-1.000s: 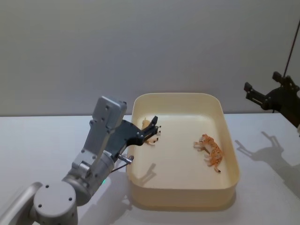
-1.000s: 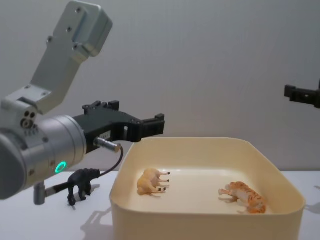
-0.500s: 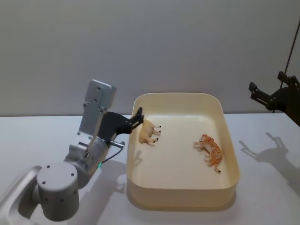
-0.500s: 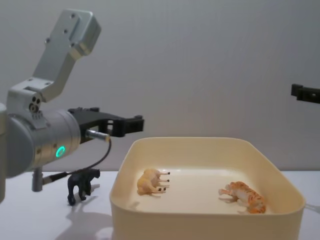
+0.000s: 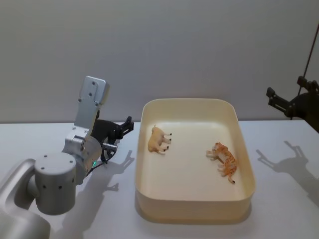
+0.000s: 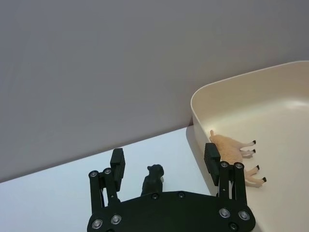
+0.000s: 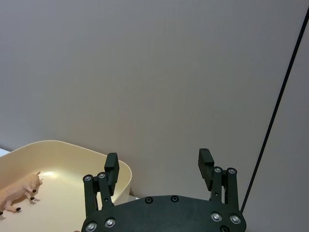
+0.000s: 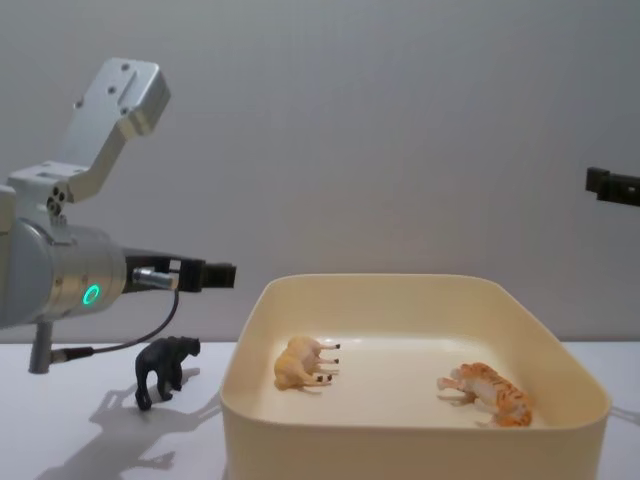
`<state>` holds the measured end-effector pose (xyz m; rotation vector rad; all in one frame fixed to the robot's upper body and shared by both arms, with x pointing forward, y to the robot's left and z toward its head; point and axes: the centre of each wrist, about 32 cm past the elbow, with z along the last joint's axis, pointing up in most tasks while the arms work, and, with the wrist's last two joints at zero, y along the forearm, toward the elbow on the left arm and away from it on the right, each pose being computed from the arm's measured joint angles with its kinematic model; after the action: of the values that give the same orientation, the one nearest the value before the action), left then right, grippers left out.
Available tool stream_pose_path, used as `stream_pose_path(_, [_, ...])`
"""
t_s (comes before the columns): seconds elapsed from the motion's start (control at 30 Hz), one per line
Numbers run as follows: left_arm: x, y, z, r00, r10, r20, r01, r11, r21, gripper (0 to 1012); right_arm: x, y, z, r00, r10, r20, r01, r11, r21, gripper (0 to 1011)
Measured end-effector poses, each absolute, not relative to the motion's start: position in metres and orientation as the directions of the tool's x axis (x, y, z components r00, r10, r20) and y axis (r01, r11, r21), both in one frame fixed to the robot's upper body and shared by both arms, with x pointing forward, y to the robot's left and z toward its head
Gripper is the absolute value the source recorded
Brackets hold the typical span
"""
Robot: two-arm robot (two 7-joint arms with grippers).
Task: Pick up the toy alternately with two hands and place it into the central storage box.
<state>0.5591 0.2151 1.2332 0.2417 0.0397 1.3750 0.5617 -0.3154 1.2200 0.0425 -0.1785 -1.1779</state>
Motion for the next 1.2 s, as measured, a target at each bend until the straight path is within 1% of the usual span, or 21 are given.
stream_pose_path(0.37, [0.572, 0.229, 1.229, 0.232, 0.969, 0.085, -0.939, 0.200, 0.280, 1001, 0.561, -0.316, 1.220, 0.369, -0.922, 0.117, 0.915, 0.383, 0.127, 1001])
stream_pose_path(0.57, [0.577, 0.236, 1.221, 0.243, 0.968, 0.061, -0.922, 0.211, 0.325, 1001, 0.561, -0.316, 1.220, 0.369, -0.922, 0.118, 0.915, 0.382, 0.127, 1001])
stream_pose_path(0.83, [0.581, 0.243, 1.210, 0.225, 0.973, 0.044, -0.909, 0.193, 0.368, 1002, 0.561, -0.316, 1.220, 0.369, -0.922, 0.118, 0.915, 0.382, 0.127, 1001])
stream_pose_path(1.13, [0.587, 0.249, 1.203, 0.209, 0.977, 0.034, -0.902, 0.179, 0.392, 1001, 0.561, -0.316, 1.220, 0.369, -0.922, 0.118, 0.915, 0.383, 0.127, 1001])
stream_pose_path(1.2, [0.588, 0.250, 1.202, 0.206, 0.978, 0.033, -0.901, 0.177, 0.396, 980, 0.561, -0.316, 1.220, 0.369, -0.922, 0.118, 0.915, 0.383, 0.127, 1001])
